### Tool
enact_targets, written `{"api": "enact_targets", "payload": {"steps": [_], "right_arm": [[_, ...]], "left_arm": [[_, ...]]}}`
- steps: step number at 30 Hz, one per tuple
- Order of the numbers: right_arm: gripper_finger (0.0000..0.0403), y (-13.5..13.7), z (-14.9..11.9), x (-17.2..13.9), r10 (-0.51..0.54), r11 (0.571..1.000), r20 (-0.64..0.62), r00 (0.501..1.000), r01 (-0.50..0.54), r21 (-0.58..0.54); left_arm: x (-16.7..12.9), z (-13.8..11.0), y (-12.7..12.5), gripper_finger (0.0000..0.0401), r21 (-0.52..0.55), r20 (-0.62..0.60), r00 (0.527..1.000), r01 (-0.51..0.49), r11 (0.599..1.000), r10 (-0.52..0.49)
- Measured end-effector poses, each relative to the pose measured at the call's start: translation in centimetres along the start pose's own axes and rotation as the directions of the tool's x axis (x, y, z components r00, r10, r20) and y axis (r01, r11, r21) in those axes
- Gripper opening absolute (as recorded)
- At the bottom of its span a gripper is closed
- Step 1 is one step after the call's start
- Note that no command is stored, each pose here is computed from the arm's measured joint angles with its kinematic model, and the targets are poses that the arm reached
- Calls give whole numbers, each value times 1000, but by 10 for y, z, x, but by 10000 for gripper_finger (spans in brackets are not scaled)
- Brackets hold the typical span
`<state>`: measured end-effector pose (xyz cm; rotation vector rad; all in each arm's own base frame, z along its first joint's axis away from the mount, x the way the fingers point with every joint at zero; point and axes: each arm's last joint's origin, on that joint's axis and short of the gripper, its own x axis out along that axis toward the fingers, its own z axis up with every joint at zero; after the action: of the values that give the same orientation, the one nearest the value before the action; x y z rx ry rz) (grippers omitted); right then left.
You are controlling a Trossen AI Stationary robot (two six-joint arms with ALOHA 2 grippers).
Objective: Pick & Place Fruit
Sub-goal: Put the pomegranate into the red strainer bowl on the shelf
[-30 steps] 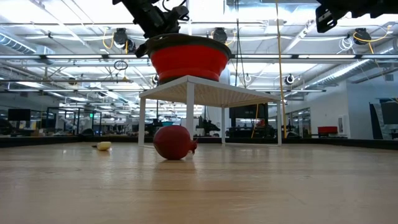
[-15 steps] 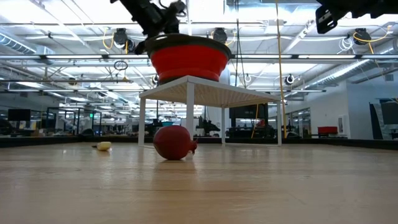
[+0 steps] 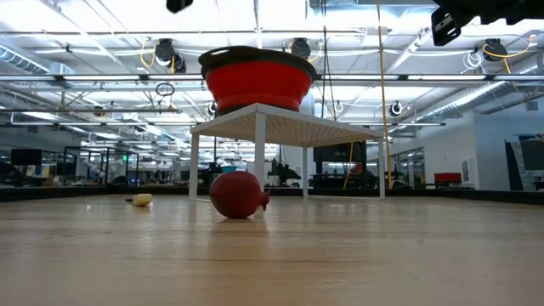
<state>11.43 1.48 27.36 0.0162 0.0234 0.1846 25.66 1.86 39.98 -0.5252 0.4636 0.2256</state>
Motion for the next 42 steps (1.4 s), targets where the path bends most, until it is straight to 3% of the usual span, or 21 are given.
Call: {"api": "enact_targets", "payload": {"steps": [6, 13, 19, 32, 42], "right_arm": [[0, 0, 0, 0, 1, 1000, 3, 1000, -1, -2], [0, 0, 0, 0, 1, 1000, 4, 1000, -1, -2], [0, 0, 0, 0, 1, 1000, 4, 1000, -1, -2], [0, 0, 0, 0, 1, 1000, 4, 1000, -1, -2], [0, 0, 0, 0, 4, 1000, 3, 1000, -4, -2]], "left_arm": [[-3, -31, -47, 161, 227, -45, 996, 80, 971, -72], [5, -68, -87, 161, 325, -80, 995, 84, 942, -61], [31, -102, -108, 161, 397, -181, 983, 104, 912, -33], [96, -154, -112, 161, 516, -343, 934, 97, 851, 101], [140, -177, -97, 161, 523, -412, 887, 43, 851, 208]]}}
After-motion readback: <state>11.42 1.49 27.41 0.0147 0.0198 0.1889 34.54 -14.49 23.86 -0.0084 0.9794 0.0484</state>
